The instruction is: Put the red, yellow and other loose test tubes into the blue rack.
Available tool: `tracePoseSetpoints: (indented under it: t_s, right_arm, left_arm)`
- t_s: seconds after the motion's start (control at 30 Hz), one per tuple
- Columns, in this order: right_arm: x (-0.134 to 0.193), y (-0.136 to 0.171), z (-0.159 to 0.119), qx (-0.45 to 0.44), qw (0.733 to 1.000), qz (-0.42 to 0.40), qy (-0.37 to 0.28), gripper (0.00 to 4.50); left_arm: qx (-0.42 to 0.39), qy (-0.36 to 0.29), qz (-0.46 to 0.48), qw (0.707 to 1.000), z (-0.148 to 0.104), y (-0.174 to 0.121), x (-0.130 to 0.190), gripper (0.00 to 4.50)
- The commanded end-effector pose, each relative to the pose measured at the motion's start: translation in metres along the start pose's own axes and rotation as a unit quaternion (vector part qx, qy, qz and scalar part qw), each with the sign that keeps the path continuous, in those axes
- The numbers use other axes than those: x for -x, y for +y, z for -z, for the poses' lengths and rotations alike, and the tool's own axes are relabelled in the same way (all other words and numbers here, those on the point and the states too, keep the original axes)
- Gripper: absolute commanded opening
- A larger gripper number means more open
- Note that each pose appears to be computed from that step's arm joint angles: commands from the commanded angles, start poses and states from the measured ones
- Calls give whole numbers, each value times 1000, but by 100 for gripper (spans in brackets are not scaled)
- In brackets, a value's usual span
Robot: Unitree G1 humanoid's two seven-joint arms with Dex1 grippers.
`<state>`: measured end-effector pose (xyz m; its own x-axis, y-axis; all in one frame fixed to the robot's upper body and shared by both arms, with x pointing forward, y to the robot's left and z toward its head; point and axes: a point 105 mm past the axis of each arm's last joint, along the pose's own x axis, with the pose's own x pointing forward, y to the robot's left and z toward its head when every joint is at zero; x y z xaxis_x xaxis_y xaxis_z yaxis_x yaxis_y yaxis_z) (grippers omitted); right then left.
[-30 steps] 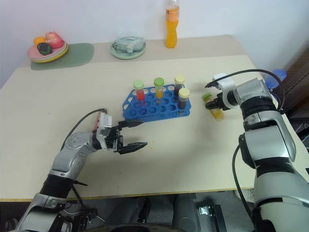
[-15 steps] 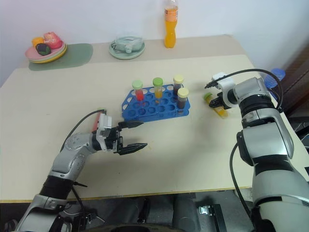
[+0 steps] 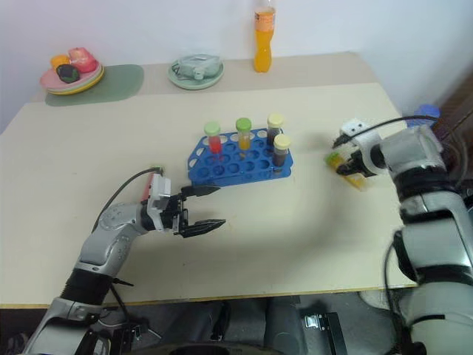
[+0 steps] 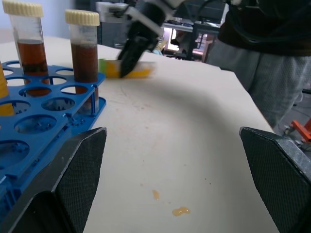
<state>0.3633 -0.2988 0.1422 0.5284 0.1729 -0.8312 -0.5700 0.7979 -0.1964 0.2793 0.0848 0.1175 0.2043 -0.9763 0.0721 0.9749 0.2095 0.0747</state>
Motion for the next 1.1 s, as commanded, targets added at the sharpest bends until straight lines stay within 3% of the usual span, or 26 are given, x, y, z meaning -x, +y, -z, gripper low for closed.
tracePoseSetpoints:
  t_s: [0.03,0.13,0.2,0.3,0.57,0.67,0.77,1.0,1.1]
  right_arm:
    - [32,33,12,89,995,-53,-15,79]
    - [42,73,27,119,984,-124,-44,79]
    - [46,94,22,128,975,-156,-95,79]
    - [54,137,-19,171,922,-204,-281,79]
    - [57,162,-93,168,839,-56,-515,79]
    - [51,163,-110,154,816,-2,-557,79]
    - [54,173,-129,82,765,-29,-638,79]
    - [41,200,-142,53,740,-61,-668,79]
    - [34,198,-145,37,731,-57,-679,79]
  left_arm:
    - [-14,-4,0,1000,-5,-2,4,450]
    - [-13,-3,2,1000,-5,-2,5,450]
    - [-12,-3,3,1000,-5,-2,5,450]
    - [-4,-4,6,1000,-5,-1,7,450]
    - [7,-9,-10,1000,-3,4,17,450]
    - [11,-8,-17,1000,-2,6,22,450]
    - [14,-7,-23,1000,-2,7,26,450]
    - [8,-6,-31,999,-3,10,29,450]
    - [7,-7,-35,999,-2,10,30,450]
